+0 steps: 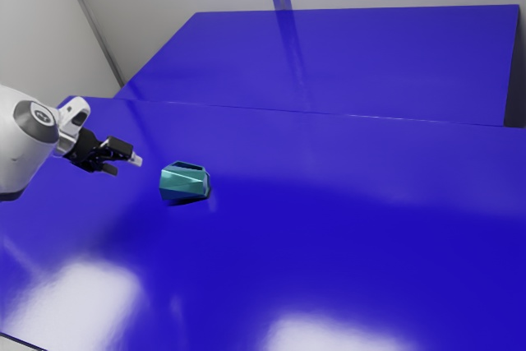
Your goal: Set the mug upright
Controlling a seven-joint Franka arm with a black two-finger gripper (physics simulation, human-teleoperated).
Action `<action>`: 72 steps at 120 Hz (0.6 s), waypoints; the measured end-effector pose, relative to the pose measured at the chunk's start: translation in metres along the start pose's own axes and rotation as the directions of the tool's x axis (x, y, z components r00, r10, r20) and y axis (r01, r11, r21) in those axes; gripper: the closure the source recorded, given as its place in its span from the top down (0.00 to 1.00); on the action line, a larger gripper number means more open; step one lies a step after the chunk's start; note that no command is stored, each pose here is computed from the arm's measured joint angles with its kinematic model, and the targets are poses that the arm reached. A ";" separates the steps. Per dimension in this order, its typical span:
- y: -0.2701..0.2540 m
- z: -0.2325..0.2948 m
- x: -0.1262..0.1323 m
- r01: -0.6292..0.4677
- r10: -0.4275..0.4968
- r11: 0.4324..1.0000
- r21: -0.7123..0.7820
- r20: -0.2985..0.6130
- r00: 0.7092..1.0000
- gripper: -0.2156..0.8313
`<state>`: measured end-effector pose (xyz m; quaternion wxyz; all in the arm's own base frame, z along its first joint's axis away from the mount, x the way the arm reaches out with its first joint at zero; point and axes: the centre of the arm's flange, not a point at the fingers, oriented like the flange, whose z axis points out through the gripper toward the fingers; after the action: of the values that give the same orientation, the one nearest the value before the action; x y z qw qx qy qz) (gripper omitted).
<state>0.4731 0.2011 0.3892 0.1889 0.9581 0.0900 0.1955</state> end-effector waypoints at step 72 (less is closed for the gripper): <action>-0.022 0.078 -0.011 -0.288 0.256 0.949 -0.127 -0.222 0.941 0.79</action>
<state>0.4930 0.1928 0.3101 0.2248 0.9185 -0.0407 0.3227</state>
